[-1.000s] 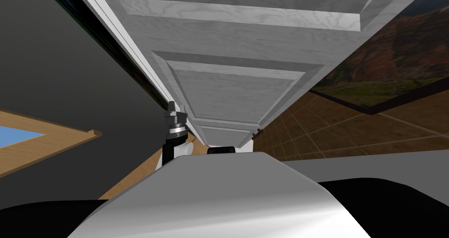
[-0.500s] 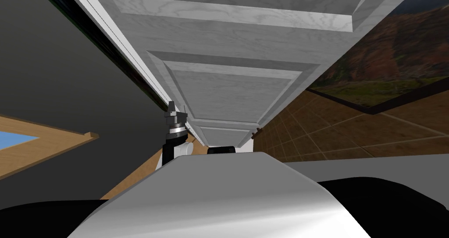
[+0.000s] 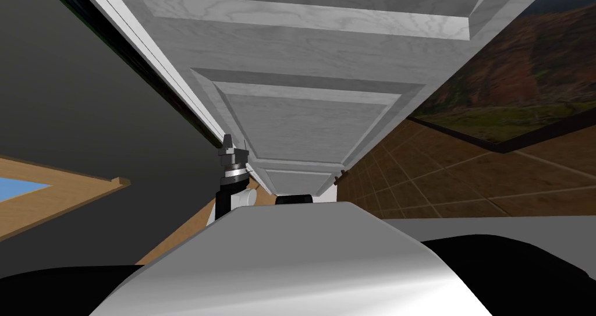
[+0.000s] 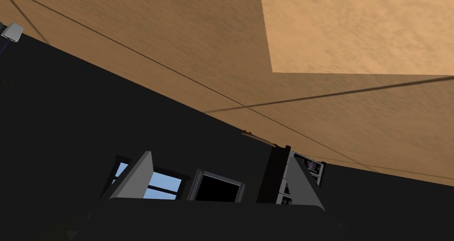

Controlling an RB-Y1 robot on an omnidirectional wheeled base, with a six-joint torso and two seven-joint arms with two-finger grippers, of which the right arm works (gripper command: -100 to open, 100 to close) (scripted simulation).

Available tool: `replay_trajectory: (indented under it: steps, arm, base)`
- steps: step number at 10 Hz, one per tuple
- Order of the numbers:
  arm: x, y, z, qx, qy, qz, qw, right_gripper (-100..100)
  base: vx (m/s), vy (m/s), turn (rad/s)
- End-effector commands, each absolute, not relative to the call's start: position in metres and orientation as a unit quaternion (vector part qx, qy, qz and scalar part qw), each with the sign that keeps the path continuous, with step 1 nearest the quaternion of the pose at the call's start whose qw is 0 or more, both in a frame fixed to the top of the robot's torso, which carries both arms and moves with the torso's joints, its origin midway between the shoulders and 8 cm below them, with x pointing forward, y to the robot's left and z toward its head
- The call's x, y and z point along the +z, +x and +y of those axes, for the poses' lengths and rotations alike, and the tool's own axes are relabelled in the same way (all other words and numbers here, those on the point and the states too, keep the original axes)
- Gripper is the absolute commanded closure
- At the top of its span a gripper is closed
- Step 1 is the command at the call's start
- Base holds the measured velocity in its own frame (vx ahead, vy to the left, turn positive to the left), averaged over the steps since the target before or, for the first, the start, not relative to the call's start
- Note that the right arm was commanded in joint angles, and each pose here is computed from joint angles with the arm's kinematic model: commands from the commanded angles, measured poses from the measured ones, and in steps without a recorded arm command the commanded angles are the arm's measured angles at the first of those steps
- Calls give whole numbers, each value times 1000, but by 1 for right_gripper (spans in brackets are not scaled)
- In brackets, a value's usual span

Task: Push the door open

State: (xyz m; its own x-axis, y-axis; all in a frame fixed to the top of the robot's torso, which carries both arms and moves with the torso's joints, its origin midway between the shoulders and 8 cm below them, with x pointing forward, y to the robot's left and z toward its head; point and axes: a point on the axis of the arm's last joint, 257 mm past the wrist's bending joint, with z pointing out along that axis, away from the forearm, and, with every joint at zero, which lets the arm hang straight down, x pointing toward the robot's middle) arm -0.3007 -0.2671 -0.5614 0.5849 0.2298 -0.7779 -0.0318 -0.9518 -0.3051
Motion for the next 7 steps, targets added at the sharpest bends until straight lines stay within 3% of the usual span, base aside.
replay_trajectory:
  steps: [1,4,7]
  arm:
    - [-563,-298,-272,452,-879,-58,138,-100]
    - [-560,-302,-274,458,-877,-58,135,-100]
    - [-552,-313,-275,466,-873,-52,134,-100]
  base:
    - [121,12,-105]
    - [86,-8,-40]
    - [1,2,20]
